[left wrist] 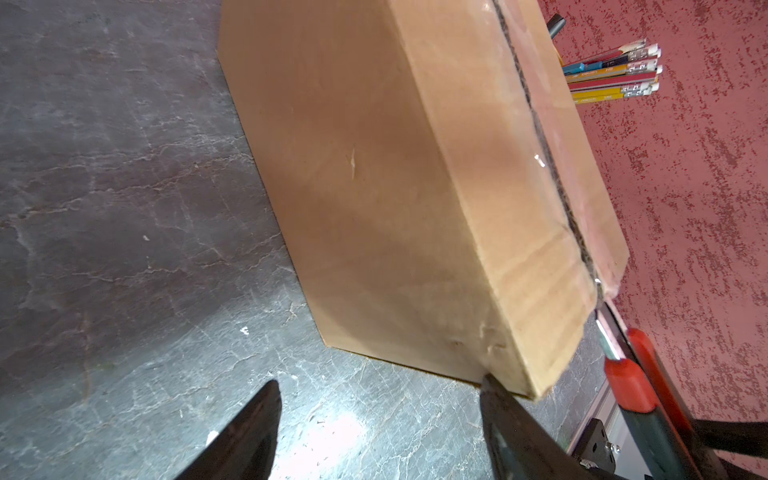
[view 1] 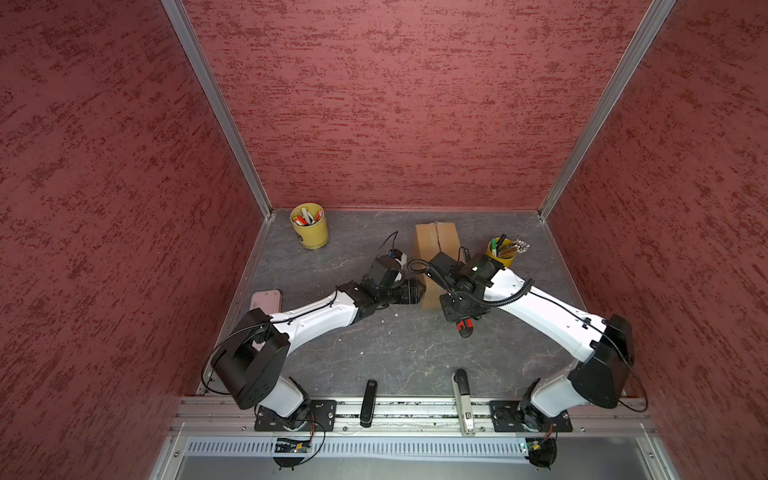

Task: Unpack the express box
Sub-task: 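Push the knife along the seam's far end with the right gripper while left holds box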

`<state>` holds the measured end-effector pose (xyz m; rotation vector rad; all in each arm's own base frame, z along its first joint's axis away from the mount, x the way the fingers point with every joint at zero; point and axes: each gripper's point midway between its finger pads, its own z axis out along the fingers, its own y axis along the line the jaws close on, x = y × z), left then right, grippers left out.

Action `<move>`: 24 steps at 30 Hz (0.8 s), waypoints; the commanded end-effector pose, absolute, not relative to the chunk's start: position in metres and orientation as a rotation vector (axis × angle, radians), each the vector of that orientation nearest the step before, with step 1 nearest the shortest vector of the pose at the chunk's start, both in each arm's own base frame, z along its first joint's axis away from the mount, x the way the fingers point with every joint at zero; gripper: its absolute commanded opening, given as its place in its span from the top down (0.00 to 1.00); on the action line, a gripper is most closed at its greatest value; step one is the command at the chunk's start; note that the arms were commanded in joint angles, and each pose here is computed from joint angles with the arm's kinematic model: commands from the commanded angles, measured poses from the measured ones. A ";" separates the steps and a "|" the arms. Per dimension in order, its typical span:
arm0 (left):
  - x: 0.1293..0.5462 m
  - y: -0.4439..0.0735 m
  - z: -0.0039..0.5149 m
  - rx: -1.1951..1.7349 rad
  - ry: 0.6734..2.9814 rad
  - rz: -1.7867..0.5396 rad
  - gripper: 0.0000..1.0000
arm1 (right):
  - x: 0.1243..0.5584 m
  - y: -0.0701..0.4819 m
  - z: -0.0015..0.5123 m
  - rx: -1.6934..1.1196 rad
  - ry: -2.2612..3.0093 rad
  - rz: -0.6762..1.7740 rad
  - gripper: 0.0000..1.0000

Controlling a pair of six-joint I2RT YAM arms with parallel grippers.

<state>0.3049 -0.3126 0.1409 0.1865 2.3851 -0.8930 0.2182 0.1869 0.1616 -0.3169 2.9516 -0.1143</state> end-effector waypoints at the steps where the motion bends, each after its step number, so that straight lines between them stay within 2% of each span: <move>1: 0.310 -0.328 0.159 0.200 2.328 -0.953 0.25 | 0.222 0.202 0.170 -0.374 2.912 -0.053 1.00; 24: 0.313 -0.328 0.163 0.186 2.313 -0.948 0.25 | 0.215 0.213 0.173 -0.407 2.896 -0.011 1.00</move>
